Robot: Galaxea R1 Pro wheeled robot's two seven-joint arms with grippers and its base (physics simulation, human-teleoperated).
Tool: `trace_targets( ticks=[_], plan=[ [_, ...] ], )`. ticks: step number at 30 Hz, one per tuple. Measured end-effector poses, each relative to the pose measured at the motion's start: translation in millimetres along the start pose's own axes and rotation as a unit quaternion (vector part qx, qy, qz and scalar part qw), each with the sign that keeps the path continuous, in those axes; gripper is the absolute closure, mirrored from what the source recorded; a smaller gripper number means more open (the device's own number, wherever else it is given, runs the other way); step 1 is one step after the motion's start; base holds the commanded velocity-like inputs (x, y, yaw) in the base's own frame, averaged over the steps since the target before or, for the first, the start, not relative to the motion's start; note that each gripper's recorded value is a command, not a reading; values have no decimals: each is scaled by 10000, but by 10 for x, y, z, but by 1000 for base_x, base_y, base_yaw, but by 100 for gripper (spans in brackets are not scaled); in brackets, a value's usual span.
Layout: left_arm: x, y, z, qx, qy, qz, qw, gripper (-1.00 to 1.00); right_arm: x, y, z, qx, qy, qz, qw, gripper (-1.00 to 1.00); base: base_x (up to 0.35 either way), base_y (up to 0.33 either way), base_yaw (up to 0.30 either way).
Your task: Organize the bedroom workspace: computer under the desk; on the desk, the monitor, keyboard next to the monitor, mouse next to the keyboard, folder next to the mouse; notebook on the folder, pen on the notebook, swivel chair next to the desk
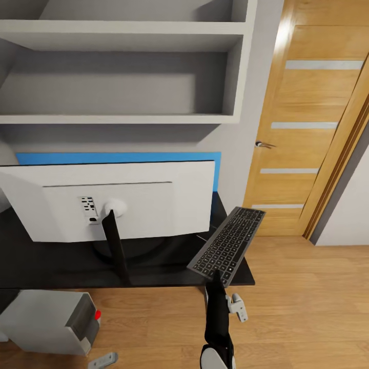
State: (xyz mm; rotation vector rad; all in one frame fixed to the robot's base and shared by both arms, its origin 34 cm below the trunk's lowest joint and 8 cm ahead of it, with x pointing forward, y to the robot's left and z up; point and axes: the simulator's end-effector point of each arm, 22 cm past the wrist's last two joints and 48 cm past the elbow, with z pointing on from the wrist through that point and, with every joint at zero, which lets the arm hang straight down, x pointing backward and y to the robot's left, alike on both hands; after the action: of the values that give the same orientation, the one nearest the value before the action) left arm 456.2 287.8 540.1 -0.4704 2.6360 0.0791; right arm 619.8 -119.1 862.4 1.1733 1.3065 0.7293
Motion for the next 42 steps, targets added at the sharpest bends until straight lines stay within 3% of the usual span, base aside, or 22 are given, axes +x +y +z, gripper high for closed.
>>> trace_targets(
  ticks=[6, 42],
  plan=[
    [47, 6, 88, -7, 1, 0, 10000, -100, 93, -223, -5, 125, 45, -94, 9999, 100, 0, 0, 0],
    [368, 8, 623, 16, -1, 22, 10000, -100, 288, -817, 36, 117, 30, -119, 9999, 100, 0, 0, 0]
  ],
)
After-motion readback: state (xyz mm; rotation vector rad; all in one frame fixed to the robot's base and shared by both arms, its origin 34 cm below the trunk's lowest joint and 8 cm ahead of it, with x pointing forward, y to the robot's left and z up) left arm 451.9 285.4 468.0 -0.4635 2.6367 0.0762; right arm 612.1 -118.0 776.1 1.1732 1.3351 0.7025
